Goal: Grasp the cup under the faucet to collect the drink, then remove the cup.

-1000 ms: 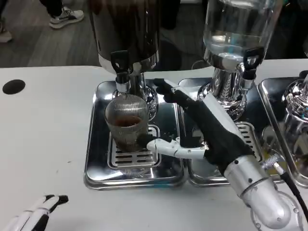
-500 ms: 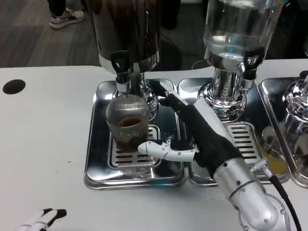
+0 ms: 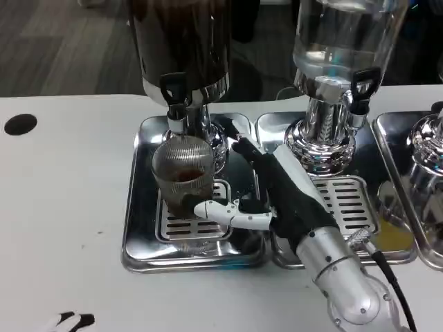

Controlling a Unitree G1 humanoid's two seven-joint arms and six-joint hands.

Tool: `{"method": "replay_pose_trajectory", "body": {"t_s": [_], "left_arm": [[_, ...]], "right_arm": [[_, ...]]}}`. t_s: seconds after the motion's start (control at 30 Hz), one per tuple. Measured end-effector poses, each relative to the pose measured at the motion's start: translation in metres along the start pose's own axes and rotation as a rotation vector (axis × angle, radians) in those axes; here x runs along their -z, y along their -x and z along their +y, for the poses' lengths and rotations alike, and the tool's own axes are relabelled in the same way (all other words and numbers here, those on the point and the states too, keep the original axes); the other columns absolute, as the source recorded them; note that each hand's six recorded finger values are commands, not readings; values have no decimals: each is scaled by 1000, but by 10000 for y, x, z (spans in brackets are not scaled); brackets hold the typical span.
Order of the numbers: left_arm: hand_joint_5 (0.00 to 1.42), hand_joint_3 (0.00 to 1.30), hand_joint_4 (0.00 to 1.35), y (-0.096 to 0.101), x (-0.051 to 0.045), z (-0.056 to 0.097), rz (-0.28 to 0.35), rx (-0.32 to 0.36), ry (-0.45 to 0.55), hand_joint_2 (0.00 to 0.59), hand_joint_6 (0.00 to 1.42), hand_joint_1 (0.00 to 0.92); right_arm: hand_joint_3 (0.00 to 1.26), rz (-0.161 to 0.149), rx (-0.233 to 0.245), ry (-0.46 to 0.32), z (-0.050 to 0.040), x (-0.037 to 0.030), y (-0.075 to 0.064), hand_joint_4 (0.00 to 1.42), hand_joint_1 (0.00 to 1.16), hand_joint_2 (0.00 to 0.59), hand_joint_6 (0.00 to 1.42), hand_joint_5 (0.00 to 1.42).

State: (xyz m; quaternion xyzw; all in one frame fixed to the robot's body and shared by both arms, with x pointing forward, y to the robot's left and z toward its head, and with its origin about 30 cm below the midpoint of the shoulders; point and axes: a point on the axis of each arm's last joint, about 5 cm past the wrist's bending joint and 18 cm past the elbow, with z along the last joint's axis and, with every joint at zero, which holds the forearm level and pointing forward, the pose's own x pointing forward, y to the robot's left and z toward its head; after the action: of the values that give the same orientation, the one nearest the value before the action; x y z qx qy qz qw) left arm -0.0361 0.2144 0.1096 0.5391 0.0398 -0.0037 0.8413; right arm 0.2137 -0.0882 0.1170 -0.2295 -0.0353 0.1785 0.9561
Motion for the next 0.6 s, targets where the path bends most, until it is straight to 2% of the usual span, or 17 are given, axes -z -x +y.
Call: {"method": "replay_pose_trajectory", "body": {"t_s": [0.23, 0.43, 0.6], "left_arm": [[314, 282, 198, 53, 1, -6, 13, 15, 3, 66, 589, 3], [314, 289, 203, 84, 12, -17, 25, 22, 6, 67, 586, 3], [314, 290, 208, 103, 18, -24, 30, 31, 9, 67, 580, 3]], "right_arm": [[36, 3, 8, -5, 37, 10, -73, 41, 699, 102, 0, 49], [36, -3, 20, -11, 69, -10, -145, 43, 699, 102, 0, 49], [41, 7, 30, -13, 94, 9, -178, 44, 702, 103, 0, 49]]}}
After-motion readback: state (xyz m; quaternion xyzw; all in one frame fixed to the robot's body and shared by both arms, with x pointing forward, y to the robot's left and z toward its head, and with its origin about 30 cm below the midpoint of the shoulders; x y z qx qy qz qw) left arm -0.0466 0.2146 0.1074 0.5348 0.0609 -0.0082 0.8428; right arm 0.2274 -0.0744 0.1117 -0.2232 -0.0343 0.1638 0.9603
